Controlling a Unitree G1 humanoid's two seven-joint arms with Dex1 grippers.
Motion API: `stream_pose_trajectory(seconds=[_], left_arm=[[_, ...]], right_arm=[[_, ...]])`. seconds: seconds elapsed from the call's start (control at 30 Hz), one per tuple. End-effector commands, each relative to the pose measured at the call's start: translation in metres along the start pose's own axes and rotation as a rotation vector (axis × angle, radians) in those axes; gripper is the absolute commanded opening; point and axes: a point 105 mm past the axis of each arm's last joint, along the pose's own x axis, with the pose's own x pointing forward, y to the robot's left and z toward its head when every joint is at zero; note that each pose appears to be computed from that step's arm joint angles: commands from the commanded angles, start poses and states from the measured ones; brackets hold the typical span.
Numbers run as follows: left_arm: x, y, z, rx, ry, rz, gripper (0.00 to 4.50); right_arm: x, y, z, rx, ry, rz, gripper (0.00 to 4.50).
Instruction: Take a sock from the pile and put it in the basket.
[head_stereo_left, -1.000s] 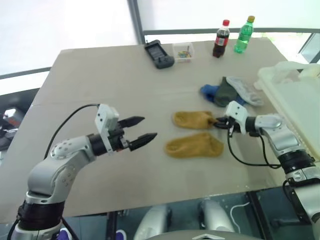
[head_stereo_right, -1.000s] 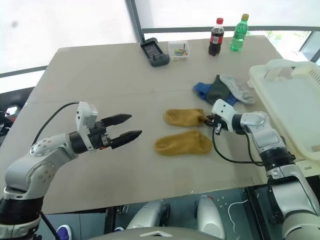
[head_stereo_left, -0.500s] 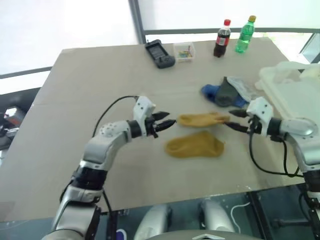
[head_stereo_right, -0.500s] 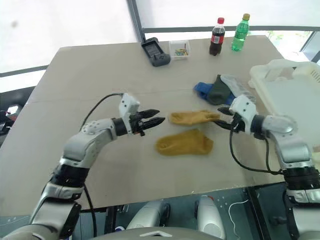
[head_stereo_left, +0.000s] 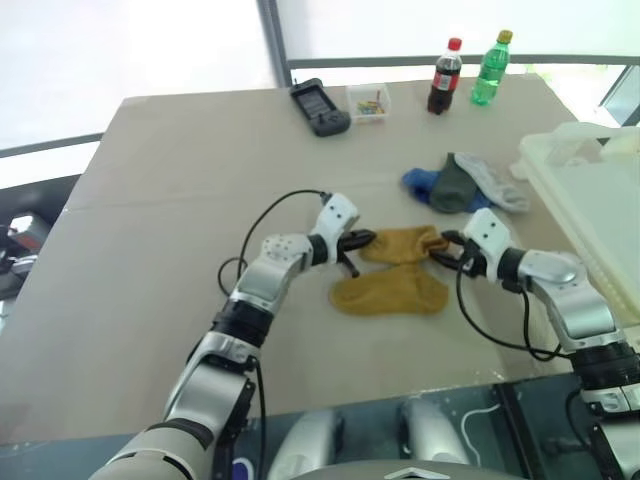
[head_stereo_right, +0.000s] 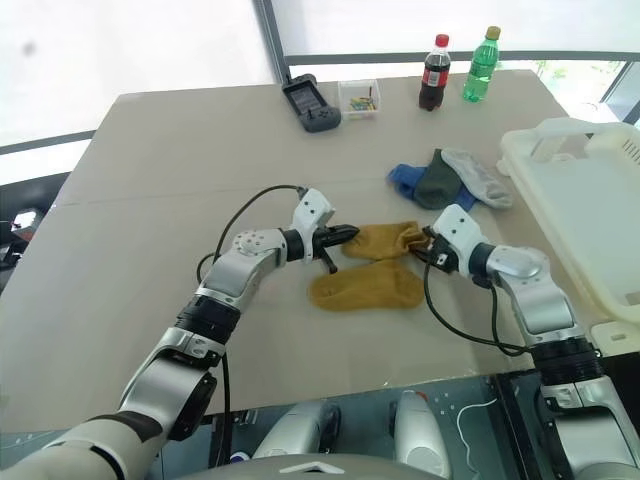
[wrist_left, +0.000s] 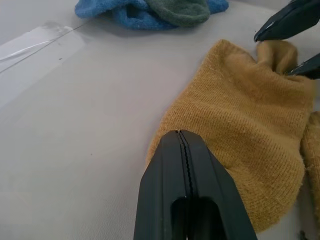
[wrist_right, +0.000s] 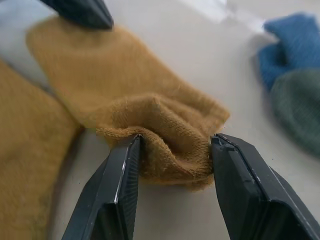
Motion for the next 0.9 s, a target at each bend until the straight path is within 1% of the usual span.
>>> stream_pose_trajectory(seconds=[0.03, 0.13, 0.27, 0.4, 0.5, 0.57, 0.6, 0.67, 0.7, 0.73, 0.8, 0.83, 0.87, 0.9], left_arm=[[0.003, -0.002, -0.007, 0.099, 0.057, -0.005, 0.02], [0.003, 0.000, -0.009, 0.097, 0.064, 0.006, 0.02], [0.000, 0.003, -0.011, 0.092, 0.056, 0.020, 0.02], [-0.002, 0.003, -0.002, 0.055, -0.007, 0.022, 0.02], [-0.012, 0.004, 0.018, -0.045, -0.111, 0.026, 0.02], [-0.023, 0.001, 0.026, -0.164, -0.144, -0.013, 0.02], [-0.030, 0.003, 0.029, -0.212, -0.157, -0.018, 0.26], [-0.041, 0.001, 0.031, -0.264, -0.144, -0.039, 0.91], [-0.045, 0.000, 0.032, -0.273, -0.135, -0.042, 1.07], [-0.048, 0.003, 0.034, -0.278, -0.144, -0.008, 1.71], [-0.053, 0.004, 0.037, -0.330, -0.150, 0.007, 2.40], [-0.054, 0.004, 0.037, -0.346, -0.147, 0.013, 2.63], [-0.055, 0.003, 0.035, -0.355, -0.136, 0.016, 3.33], [-0.054, 0.002, 0.032, -0.369, -0.124, 0.021, 3.54]], right_arm=[[-0.027, -0.015, 0.012, -0.027, -0.037, -0.046, 2.26], [-0.043, -0.014, 0.019, 0.020, -0.070, -0.040, 2.26], [-0.049, -0.005, 0.032, 0.107, -0.122, -0.009, 2.26], [-0.031, -0.005, 0.027, 0.188, -0.090, -0.042, 2.26], [-0.006, -0.006, 0.018, 0.256, -0.050, -0.080, 2.26], [0.004, -0.007, 0.014, 0.310, -0.028, -0.092, 2.26], [0.006, -0.009, 0.011, 0.324, -0.012, -0.108, 2.26], [0.008, -0.012, 0.006, 0.343, 0.012, -0.125, 2.26], [0.008, -0.012, 0.005, 0.348, 0.017, -0.126, 2.26], [0.007, -0.014, 0.005, 0.359, 0.013, -0.126, 2.26], [0.004, -0.012, 0.007, 0.384, 0.003, -0.106, 2.80], [0.003, -0.010, 0.009, 0.391, -0.003, -0.094, 2.88], [0.002, -0.010, 0.011, 0.402, -0.008, -0.102, 3.62], [0.000, -0.008, 0.012, 0.416, -0.009, -0.099, 4.35]])
